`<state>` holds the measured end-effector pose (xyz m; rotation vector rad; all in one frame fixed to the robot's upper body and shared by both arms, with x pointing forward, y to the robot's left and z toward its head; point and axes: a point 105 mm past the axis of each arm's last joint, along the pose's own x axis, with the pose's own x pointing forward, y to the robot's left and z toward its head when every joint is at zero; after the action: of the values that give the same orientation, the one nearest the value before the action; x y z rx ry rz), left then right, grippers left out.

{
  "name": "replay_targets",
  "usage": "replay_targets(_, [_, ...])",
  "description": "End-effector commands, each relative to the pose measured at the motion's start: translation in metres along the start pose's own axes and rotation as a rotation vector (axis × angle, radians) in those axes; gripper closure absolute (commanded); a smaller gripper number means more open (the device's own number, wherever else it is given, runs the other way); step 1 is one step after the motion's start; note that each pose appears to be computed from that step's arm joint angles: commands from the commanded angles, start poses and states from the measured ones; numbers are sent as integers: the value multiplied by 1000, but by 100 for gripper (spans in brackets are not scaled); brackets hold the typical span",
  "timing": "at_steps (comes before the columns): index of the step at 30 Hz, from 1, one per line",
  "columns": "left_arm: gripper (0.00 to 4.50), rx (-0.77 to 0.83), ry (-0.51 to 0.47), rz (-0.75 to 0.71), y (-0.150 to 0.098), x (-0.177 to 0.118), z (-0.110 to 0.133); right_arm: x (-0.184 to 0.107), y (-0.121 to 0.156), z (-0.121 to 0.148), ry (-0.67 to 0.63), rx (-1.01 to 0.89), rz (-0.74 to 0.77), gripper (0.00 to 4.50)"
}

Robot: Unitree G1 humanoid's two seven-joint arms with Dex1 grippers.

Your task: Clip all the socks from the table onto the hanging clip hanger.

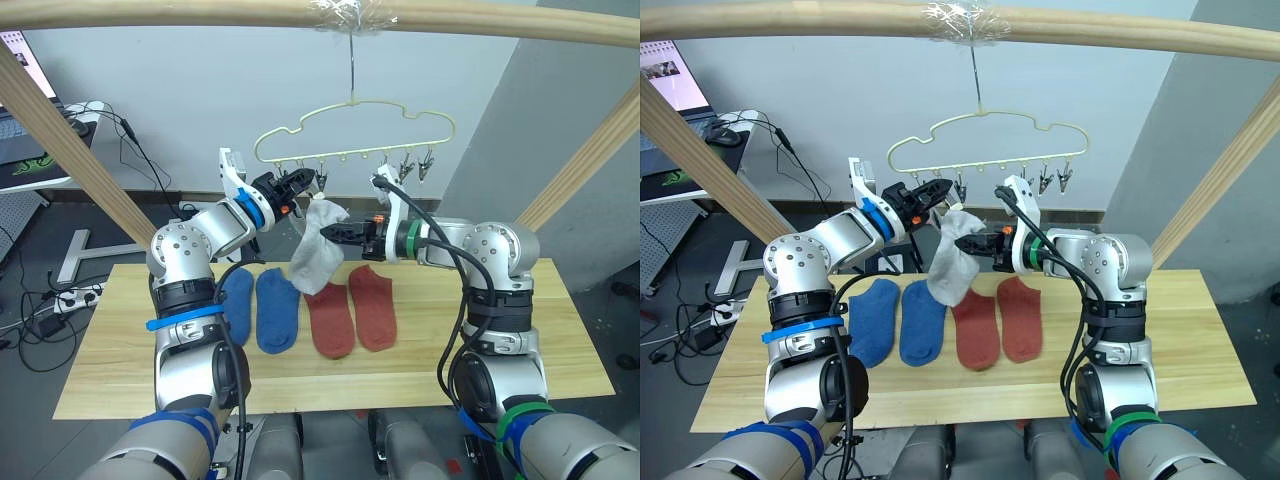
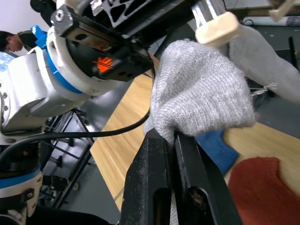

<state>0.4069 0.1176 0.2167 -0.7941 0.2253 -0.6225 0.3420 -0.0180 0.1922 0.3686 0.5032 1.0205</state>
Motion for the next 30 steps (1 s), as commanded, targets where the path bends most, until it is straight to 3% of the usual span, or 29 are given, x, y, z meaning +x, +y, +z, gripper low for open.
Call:
replay_targets(1, [427,28,-41,-45,-15,-1,12,-3,6,0,-5,-14,26,449])
replay_targets(17, [427,32,-29,-51,-18,-2,8,3,-17,3,-9,17,-36,449])
replay_targets(30, [427,33,-26,-48,-17,-3,5,8,-9,24,-27,-27,-4,449])
